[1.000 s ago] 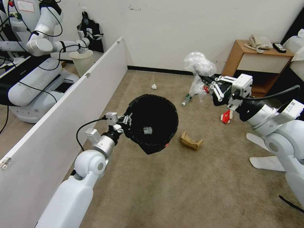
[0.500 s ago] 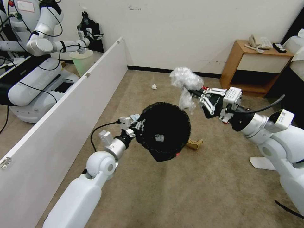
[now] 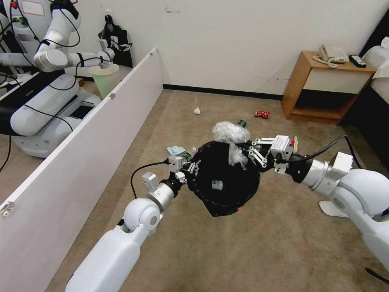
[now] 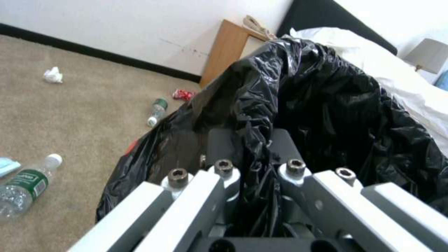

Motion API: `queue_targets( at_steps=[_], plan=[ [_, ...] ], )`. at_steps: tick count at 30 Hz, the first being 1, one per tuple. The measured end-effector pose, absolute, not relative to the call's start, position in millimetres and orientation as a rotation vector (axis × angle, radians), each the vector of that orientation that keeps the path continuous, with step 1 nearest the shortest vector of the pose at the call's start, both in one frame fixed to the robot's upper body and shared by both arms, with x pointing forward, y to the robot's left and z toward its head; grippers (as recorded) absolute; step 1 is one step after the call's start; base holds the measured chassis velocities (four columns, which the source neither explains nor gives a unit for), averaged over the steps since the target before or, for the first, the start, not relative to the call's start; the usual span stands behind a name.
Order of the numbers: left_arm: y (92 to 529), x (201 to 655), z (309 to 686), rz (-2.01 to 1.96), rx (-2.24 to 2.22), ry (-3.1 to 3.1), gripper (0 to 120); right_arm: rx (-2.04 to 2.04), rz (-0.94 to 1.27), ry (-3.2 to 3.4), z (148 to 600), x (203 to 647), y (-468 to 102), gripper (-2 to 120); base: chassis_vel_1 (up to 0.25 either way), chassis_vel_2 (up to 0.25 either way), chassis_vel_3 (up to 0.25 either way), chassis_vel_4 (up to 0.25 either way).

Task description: Pick up the trash bin, then pick up the garbage from the floor and place it into the trash bin.

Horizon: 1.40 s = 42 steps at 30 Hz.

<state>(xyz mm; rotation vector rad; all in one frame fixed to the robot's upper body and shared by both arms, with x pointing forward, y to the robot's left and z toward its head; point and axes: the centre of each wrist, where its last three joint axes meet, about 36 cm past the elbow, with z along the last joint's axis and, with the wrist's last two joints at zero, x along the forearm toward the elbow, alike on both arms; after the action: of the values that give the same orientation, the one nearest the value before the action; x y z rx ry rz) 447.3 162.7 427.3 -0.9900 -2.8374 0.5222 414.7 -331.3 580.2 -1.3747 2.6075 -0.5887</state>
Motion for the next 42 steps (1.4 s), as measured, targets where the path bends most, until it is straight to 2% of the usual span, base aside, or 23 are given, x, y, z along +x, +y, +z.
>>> queue_targets(
  at_steps=[4,15,23,42],
  plan=[
    [162,445,424,0.519,-0.986,-2.836,4,-1.354,-0.720,2.721,586,412,-337,0,0.000,0.000,0.000,0.000],
    [164,447,426,0.513,-0.981,-2.845,4,-1.315,-0.826,2.865,611,407,-328,0,0.000,0.000,0.000,0.000],
    [163,449,422,0.508,-0.969,-2.843,4,-1.358,-0.808,2.892,624,405,-317,0,0.000,0.000,0.000,0.000],
    [150,452,418,0.483,-0.999,-2.823,4,-1.491,-0.774,2.866,619,403,-300,0,0.000,0.000,0.000,0.000]
  ],
)
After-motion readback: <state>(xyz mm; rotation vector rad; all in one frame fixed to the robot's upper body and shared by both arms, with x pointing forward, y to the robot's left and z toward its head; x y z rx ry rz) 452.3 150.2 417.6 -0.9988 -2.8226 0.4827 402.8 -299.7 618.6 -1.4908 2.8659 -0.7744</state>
